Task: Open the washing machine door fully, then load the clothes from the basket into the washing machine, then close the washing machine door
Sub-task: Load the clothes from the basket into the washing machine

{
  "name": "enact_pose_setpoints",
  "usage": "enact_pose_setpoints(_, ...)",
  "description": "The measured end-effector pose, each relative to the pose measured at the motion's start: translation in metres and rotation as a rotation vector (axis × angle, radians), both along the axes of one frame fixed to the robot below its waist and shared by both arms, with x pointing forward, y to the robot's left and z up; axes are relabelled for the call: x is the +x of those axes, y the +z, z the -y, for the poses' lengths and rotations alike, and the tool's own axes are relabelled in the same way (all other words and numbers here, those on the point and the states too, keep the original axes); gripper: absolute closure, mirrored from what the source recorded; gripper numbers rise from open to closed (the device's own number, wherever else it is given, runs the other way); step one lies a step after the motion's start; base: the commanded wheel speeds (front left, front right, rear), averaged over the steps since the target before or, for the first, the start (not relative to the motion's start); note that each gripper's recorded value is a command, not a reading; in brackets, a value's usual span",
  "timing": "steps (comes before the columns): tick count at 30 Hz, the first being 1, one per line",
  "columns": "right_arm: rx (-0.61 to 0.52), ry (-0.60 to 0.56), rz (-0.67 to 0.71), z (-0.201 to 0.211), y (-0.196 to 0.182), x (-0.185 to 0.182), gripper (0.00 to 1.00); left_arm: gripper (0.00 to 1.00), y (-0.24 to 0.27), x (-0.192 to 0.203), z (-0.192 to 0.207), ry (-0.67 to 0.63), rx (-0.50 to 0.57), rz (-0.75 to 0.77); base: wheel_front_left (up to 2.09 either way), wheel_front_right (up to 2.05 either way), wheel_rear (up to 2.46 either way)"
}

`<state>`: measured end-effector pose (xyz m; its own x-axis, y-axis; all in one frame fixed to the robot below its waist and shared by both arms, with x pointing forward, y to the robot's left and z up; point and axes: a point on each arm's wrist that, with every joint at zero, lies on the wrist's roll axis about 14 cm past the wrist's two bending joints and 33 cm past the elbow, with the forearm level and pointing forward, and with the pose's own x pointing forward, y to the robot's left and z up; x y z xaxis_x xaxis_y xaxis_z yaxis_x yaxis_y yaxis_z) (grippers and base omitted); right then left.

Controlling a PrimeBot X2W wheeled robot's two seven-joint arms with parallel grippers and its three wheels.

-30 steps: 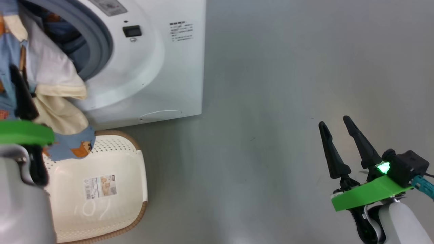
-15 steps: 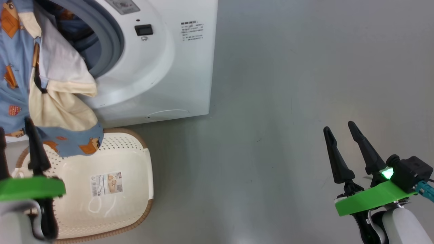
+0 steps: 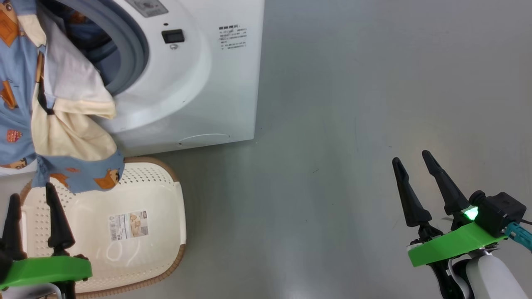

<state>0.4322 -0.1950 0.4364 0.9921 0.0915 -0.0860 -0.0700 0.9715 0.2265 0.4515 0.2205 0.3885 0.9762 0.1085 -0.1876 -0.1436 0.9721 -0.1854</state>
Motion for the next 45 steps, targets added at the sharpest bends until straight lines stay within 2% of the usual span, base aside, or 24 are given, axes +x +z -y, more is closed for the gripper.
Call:
enact_pose_setpoints(6,-0.001,0.002,-0.003,0.000,-0.001,0.000,0.00,0.00,-0.003,0.000,0.003,-0.008,-0.005,-0.008,0.00,0.00,0.00)
enact_pose_setpoints(13,-0.002,0.010,-0.011,-0.002,-0.005,0.001,0.00,0.00,-0.030,-0.005,0.013,-0.029,-0.030,-0.095,0.00,0.00,0.00)
enact_pose_setpoints(34,-0.006,0.021,-0.035,-0.006,-0.028,0.031,0.00,0.00,-0.098,0.073,-0.003,-0.055,-0.014,-0.269,0.00,0.00,0.00)
enact_pose_setpoints(45,-0.014,0.007,-0.051,-0.001,-0.036,0.033,0.00,0.00,-0.114,0.087,-0.008,-0.053,-0.025,-0.316,0.00,0.00,0.00)
